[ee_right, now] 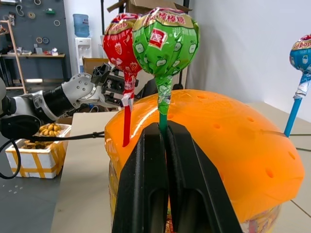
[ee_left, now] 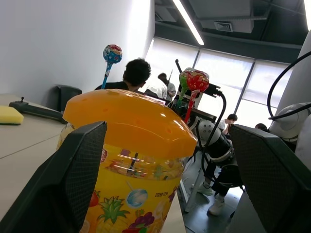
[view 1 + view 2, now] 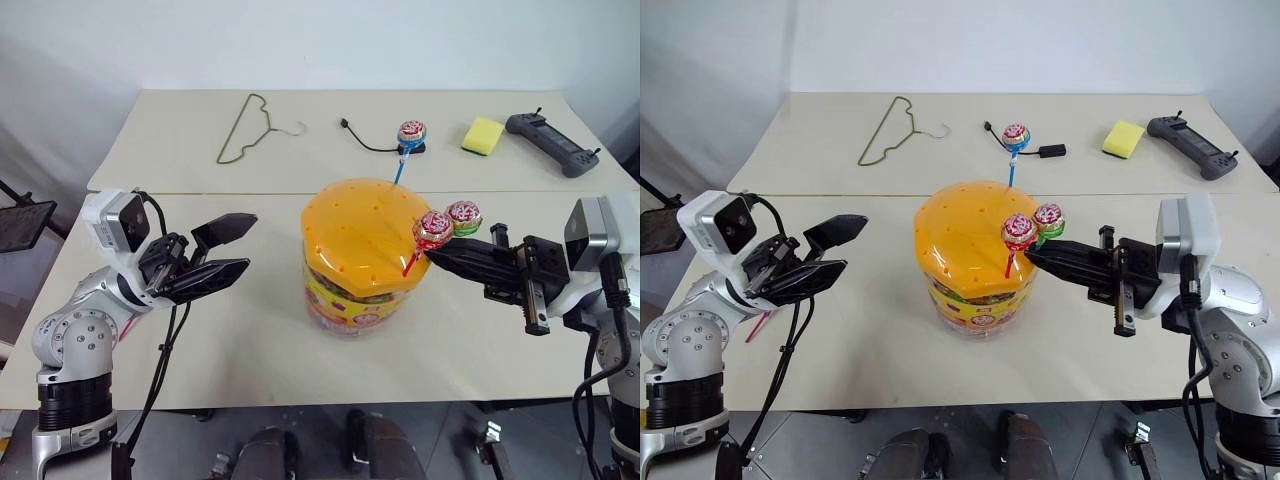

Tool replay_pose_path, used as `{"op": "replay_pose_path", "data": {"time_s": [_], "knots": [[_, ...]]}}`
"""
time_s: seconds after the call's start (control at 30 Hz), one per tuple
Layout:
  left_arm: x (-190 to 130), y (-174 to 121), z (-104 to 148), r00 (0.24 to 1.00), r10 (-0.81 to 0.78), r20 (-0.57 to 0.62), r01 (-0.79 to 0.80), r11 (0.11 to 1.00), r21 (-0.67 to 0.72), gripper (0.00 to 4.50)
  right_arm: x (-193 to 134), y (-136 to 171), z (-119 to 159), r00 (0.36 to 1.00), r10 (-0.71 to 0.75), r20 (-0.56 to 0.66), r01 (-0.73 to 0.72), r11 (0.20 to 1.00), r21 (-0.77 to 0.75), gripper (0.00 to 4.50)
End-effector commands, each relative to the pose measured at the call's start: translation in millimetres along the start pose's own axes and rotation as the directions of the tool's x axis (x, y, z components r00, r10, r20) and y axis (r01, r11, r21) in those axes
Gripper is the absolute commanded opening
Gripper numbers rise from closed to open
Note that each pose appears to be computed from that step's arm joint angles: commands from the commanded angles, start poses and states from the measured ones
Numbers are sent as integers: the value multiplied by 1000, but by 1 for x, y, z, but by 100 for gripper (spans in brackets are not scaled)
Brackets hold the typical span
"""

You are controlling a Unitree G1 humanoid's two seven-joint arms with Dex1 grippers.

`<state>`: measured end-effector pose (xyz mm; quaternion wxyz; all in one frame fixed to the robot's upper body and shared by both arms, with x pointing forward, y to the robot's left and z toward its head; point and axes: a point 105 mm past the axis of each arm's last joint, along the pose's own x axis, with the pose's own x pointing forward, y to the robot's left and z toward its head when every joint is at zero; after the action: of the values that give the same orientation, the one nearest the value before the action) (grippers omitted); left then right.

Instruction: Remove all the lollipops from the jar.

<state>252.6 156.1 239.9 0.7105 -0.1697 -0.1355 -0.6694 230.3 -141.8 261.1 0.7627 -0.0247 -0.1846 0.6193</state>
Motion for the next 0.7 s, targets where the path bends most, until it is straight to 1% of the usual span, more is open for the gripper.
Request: {"op": "replay_pose_path", "data": {"time_s": [0.03,0.07,0.17,0.2,0.27,0.3,0.33,0.4,0.43,0.47,0.5,0.53,0.63,0.67,0.7], "knots": [[2,-7,6,999,-35,26,34,999,25,424,-6,-5,38,982,-59,178,54,998,32,2],[2,-7,6,999,-36,26,36,999,23,424,-8,-7,43,976,-79,201,69,996,57,2],[5,-10,10,997,-62,45,61,998,26,424,-35,-30,55,955,-241,175,236,970,53,2],[8,-12,12,996,-72,54,70,997,32,424,-44,-39,57,940,-306,147,301,952,61,2],[14,-15,13,995,-95,41,93,994,53,424,-64,-51,50,916,-399,40,396,916,67,2],[17,-19,12,993,-114,23,113,992,60,424,-80,-62,35,873,-480,-86,486,871,71,2],[19,-21,10,992,-129,0,129,989,68,424,-96,-70,20,813,-544,-208,563,825,42,2],[22,-26,6,987,-152,-46,155,985,78,424,-127,-80,-7,665,-623,-412,671,741,-37,2],[23,-26,4,986,-153,-67,158,983,90,424,-144,-84,-21,570,-647,-507,703,703,-107,2],[24,-26,3,984,-152,-87,161,981,104,424,-160,-85,-33,491,-655,-575,711,683,-171,2],[25,-25,2,983,-151,-100,162,980,113,424,-169,-84,-40,443,-655,-612,706,676,-212,2],[24,-25,0,981,-153,-119,168,978,124,424,-176,-82,-47,419,-639,-646,691,686,-230,2],[25,-23,-2,975,-147,-167,174,972,161,424,-182,-75,-61,440,-586,-680,633,740,-228,2],[24,-22,-4,970,-141,-200,178,968,179,424,-185,-70,-70,434,-551,-712,603,765,-224,2],[23,-21,-4,965,-135,-227,180,965,192,424,-196,-68,-82,362,-538,-761,575,772,-271,2]]}}
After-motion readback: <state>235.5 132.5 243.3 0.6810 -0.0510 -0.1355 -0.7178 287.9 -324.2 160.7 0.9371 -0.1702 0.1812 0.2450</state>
